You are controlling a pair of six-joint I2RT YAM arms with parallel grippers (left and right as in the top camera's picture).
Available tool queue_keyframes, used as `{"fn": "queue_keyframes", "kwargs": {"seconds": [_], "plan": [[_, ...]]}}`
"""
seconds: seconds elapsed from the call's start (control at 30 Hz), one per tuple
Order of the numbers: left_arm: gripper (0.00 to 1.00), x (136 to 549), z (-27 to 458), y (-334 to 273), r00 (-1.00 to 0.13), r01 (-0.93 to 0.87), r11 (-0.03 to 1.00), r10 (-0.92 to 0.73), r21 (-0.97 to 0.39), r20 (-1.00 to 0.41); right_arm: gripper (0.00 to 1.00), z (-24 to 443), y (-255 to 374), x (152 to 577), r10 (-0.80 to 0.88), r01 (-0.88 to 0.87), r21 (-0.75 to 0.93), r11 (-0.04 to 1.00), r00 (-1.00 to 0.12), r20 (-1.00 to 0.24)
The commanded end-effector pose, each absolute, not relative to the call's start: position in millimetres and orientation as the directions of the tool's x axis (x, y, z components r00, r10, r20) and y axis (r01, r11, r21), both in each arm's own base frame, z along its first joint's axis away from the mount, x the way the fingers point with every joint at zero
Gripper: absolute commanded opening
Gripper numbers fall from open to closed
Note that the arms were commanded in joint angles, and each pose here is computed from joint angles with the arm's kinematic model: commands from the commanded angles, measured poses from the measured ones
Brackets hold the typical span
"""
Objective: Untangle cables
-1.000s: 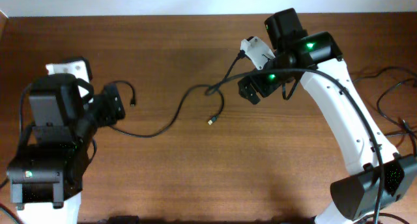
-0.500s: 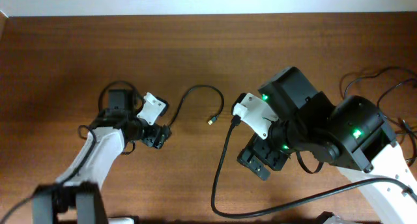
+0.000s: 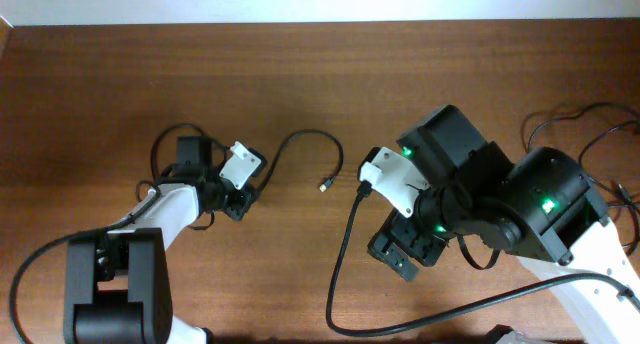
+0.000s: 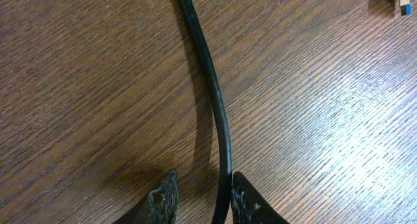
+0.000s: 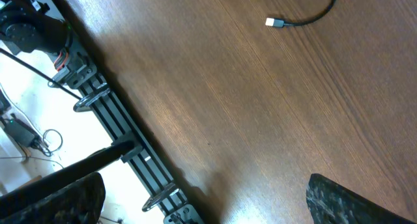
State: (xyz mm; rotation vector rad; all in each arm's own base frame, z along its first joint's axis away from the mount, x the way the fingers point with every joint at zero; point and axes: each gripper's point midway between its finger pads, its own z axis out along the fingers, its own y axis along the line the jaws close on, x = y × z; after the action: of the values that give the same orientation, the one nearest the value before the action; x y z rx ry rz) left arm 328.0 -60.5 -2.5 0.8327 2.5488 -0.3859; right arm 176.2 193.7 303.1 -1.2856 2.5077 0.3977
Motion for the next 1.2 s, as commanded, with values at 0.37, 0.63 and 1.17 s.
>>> {"fn": "queue_keyframes", "kwargs": {"seconds": [0.37, 0.63, 1.17], "plan": [[0.00, 359, 291, -196, -0.112, 0.826, 0.521, 0.522, 0.213, -0.845, 0.99, 309, 194, 183, -0.727, -0.815, 0.077, 0.574, -0.550, -0.412], [0.54, 349, 238, -332, -0.031, 0.948, 0.293, 0.466, 0.122, -0.884, 0.99, 306, 190, 177, -0.724, -0.803, 0.091, 0.589, -0.574, -0.383], [0.48, 366, 243, 10, -0.727, 0.206, 0.934, -0.053, -0.291, -0.685, 0.99, 285, 193, 263, -0.641, -0.642, -0.149, 0.752, -0.658, -0.395]]}}
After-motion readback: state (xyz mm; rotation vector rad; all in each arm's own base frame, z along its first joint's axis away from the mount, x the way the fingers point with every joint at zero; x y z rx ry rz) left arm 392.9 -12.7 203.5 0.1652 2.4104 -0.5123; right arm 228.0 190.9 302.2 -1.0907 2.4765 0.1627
